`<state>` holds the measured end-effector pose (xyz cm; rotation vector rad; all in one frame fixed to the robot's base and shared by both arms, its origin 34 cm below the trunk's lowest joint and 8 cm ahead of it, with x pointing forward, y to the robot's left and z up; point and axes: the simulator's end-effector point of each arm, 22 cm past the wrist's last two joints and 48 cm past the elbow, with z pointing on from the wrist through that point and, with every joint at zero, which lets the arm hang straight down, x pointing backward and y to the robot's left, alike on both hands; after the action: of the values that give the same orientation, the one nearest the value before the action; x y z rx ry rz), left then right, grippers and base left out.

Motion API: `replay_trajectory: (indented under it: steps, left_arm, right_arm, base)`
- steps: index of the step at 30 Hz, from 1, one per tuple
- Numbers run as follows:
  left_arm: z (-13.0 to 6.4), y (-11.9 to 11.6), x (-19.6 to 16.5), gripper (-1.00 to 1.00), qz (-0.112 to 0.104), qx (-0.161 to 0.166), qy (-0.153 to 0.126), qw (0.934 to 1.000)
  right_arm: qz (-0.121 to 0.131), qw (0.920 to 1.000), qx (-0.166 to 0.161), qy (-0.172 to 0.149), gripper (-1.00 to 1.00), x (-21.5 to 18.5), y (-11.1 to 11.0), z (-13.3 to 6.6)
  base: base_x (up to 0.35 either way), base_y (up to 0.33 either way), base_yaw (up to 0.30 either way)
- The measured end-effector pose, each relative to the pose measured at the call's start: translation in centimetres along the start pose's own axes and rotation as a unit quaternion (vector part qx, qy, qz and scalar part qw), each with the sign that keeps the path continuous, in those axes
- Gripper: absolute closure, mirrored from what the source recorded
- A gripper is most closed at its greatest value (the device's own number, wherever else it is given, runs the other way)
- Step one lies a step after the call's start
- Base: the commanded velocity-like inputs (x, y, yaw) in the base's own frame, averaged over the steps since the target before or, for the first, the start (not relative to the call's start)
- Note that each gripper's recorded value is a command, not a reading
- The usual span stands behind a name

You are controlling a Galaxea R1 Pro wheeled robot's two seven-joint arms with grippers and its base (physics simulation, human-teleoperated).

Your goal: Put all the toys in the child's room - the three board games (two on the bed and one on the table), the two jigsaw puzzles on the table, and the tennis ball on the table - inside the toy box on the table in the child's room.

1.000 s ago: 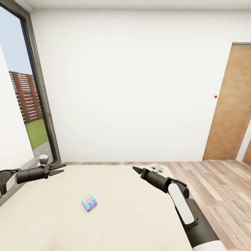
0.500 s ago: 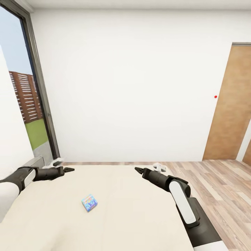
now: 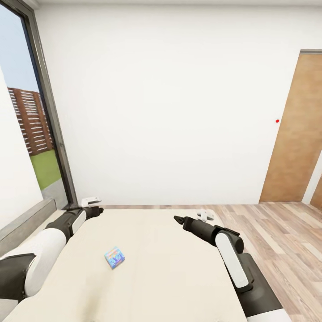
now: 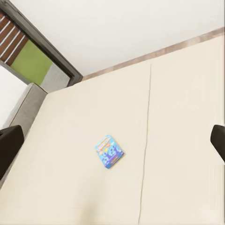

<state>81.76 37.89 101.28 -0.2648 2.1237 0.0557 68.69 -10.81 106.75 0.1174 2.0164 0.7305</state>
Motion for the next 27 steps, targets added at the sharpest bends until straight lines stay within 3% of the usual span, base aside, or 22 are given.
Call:
replay_trajectory:
  steps: [14, 27]
  left_arm:
    - [1.2, 0.7, 2.8, -1.00, 0.004, -0.007, -0.002, 1.0000]
    - [2.1, 0.6, 4.1, -1.00, 0.005, -0.008, 0.009, 0.9999]
  right_arm:
    - [0.001, 1.0000, 0.002, 0.008, -1.00, 0.7, -0.5, 0.6]
    - [0.006, 0.9998, 0.004, 0.017, -1.00, 1.5, -1.0, 1.3]
  base:
    - [0.000, 0.002, -0.069]
    - [-0.001, 0.115, -0.068]
